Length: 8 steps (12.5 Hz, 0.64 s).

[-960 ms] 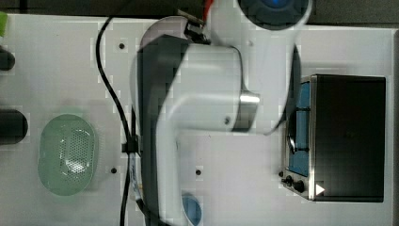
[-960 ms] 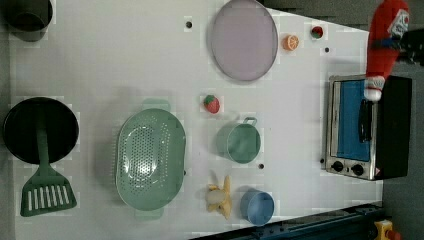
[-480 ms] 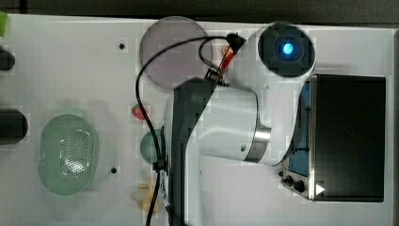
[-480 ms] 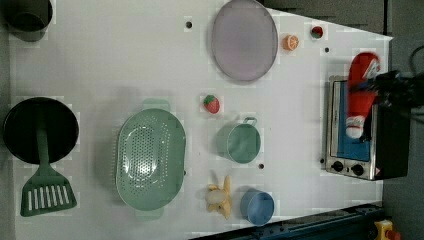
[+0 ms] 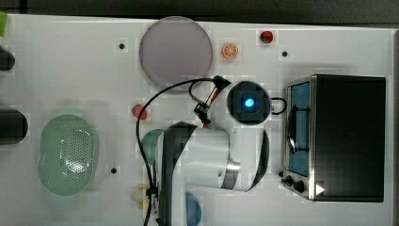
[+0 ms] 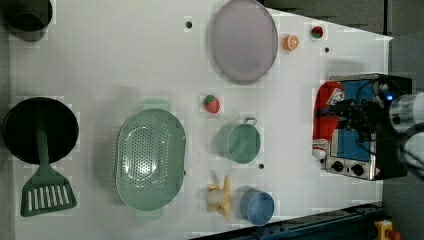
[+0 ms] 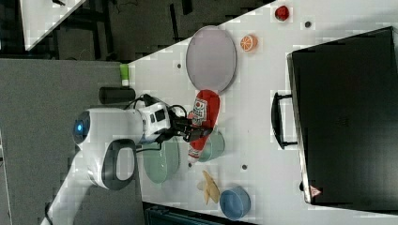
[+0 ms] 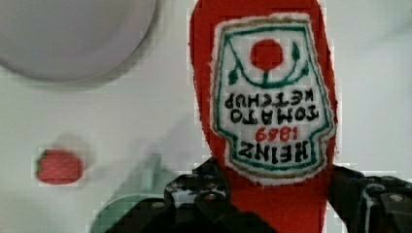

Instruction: Pick ketchup from plate and place it on table.

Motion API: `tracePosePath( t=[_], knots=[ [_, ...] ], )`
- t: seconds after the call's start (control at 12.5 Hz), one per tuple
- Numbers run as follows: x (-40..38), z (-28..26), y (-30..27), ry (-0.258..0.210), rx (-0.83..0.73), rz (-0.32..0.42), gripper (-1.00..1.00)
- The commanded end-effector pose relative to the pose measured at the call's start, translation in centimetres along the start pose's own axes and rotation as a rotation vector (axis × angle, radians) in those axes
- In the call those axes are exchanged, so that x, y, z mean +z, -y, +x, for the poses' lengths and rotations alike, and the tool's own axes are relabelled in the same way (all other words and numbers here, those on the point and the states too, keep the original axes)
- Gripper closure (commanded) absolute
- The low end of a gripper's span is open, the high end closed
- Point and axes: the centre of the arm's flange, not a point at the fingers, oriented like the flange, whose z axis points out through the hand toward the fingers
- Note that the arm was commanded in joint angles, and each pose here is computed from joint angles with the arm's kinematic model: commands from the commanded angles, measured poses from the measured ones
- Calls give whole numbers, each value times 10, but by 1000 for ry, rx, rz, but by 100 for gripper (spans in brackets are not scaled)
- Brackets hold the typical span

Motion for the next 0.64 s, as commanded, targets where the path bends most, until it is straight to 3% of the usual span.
tracePosePath(
  t=[0.08,0.48,0.56,0.64],
  knots=[
    [20,-13,4,-80,7,-47,-16],
    [98,-25,2,-12,32,-65,-16],
    [107,-23,2,-10,33,-61,-22],
    [115,-21,1,-14,35,-56,-41]
  ],
)
